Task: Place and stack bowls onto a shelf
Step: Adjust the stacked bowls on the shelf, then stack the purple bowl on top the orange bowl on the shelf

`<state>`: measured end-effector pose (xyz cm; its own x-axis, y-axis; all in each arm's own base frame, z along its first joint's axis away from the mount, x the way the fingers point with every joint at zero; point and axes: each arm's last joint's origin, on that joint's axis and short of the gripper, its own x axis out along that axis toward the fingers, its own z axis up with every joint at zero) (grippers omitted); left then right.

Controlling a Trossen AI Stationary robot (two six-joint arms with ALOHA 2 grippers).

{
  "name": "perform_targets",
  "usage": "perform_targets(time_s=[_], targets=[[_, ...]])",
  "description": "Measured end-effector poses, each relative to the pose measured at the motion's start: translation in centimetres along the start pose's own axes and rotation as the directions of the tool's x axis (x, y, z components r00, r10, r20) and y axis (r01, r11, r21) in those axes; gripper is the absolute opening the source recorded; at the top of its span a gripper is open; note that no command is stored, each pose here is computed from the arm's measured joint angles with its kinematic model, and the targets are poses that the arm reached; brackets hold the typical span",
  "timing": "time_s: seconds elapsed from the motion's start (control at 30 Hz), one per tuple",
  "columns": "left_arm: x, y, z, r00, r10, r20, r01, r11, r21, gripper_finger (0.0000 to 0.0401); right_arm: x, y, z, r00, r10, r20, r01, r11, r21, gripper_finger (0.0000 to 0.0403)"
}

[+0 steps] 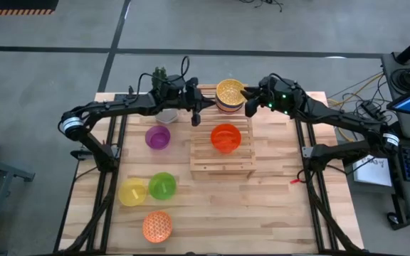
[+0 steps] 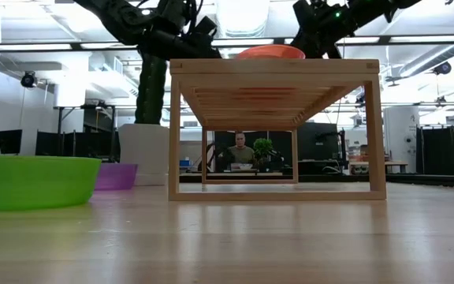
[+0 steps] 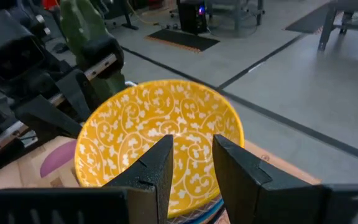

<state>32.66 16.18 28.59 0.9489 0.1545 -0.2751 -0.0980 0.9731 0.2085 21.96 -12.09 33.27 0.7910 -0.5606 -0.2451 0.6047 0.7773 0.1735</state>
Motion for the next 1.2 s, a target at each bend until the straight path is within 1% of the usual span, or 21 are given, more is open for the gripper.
perform_targets(time_s=[0.17, 0.27, 0.47, 0.77, 0.93, 1.07, 1.2], targets=[[0.1, 0.1, 0.3, 0.999, 0.008, 0.036, -0.009, 1.000, 0.026, 0.0000, -1.1, 0.0, 0.7, 0.999, 0.008, 0.039, -0.008, 1.000, -0.007, 0.0102], [0.4, 0.1, 0.0, 0.999, 0.005, 0.035, -0.006, 1.000, 0.026, 0.0000, -1.5, 0.0, 0.9, 0.999, 0.011, 0.051, -0.010, 1.000, -0.008, 0.0102], [0.9, 0.2, -0.5, 1.000, 0.003, 0.023, -0.004, 1.000, 0.021, 0.0000, -1.3, 0.0, 0.7, 0.999, 0.008, 0.037, -0.008, 1.000, -0.006, 0.0102], [0.7, 0.1, -0.6, 1.000, 0.004, 0.003, -0.004, 1.000, 0.011, 0.0000, -1.2, -0.1, 0.3, 1.000, 0.003, 0.013, -0.003, 1.000, 0.000, 0.0102], [-0.8, -0.1, 0.2, 0.999, 0.005, -0.033, -0.005, 1.000, 0.000, 0.0000, -1.2, -0.1, 0.2, 1.000, 0.010, 0.006, -0.010, 1.000, -0.021, 0.0102], [-2.7, -0.5, 1.2, 0.998, -0.010, -0.069, 0.009, 1.000, -0.007, 0.0000, -1.4, 0.1, 0.3, 0.998, 0.057, 0.002, -0.057, 0.997, -0.048, 0.0102], [-4.6, -1.4, 1.8, 0.990, -0.045, -0.131, 0.043, 0.999, -0.025, 0.0000, -1.5, 0.4, 0.3, 0.993, 0.115, -0.007, -0.115, 0.990, -0.078, 0.0102]])
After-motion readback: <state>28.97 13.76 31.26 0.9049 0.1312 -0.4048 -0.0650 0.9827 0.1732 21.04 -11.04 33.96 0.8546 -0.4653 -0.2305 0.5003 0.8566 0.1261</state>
